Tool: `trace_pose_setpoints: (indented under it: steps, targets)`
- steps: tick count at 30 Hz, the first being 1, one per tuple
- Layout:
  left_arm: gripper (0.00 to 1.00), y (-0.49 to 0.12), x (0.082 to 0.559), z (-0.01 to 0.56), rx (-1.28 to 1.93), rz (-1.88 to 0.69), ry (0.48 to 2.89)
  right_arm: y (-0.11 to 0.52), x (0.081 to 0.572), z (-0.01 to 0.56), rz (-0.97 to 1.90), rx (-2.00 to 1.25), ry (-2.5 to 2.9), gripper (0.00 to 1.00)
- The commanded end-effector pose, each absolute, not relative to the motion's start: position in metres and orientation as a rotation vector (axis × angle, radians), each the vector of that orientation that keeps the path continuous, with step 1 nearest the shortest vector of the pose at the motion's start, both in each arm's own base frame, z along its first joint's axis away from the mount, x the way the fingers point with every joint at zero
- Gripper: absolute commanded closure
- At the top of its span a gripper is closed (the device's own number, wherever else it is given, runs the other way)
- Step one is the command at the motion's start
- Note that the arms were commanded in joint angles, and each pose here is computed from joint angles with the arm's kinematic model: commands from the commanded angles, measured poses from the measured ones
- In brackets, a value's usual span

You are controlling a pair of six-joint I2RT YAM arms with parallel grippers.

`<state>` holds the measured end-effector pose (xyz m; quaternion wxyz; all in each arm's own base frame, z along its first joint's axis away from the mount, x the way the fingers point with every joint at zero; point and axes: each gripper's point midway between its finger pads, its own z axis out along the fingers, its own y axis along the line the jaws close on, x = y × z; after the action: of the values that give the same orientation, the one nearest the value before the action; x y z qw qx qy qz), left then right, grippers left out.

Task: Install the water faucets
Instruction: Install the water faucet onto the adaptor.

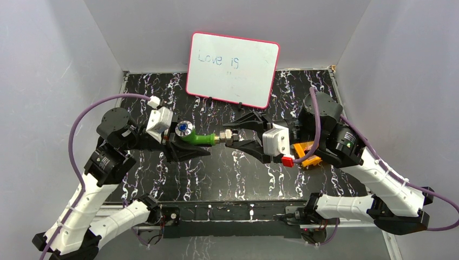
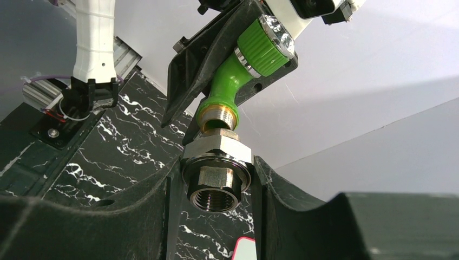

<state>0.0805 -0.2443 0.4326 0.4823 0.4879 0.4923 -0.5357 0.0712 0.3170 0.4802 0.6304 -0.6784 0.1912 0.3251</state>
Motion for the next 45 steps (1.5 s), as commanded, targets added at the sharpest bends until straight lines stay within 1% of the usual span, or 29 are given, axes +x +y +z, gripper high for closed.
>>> trace_pose_setpoints:
  steps: [1, 10, 20, 31, 37, 45]
  targets:
    - [1.0, -0.241, 0.076, 0.444, 1.203, -1.287, 1.158, 0.31, 0.061, 0.523, 0.727, -1.463, 0.309, 1.0]
    - [1.0, -0.241, 0.08, 0.442, 1.2, -1.26, 1.164, 0.31, 0.058, 0.523, 0.754, -1.463, 0.308, 1.0]
    - [1.0, -0.241, 0.084, 0.442, 1.194, -1.24, 1.165, 0.316, 0.065, 0.506, 0.749, -1.471, 0.351, 1.0]
    - [1.0, -0.241, 0.09, 0.438, 1.186, -1.208, 1.19, 0.317, 0.062, 0.507, 0.776, -1.466, 0.34, 1.0]
    - [1.0, -0.241, 0.09, 0.437, 1.185, -1.205, 1.195, 0.32, 0.068, 0.497, 0.769, -1.474, 0.38, 1.0]
    - [1.0, -0.242, 0.09, 0.436, 1.199, -1.209, 1.187, 0.327, 0.073, 0.487, 0.846, -1.433, 0.483, 1.0]
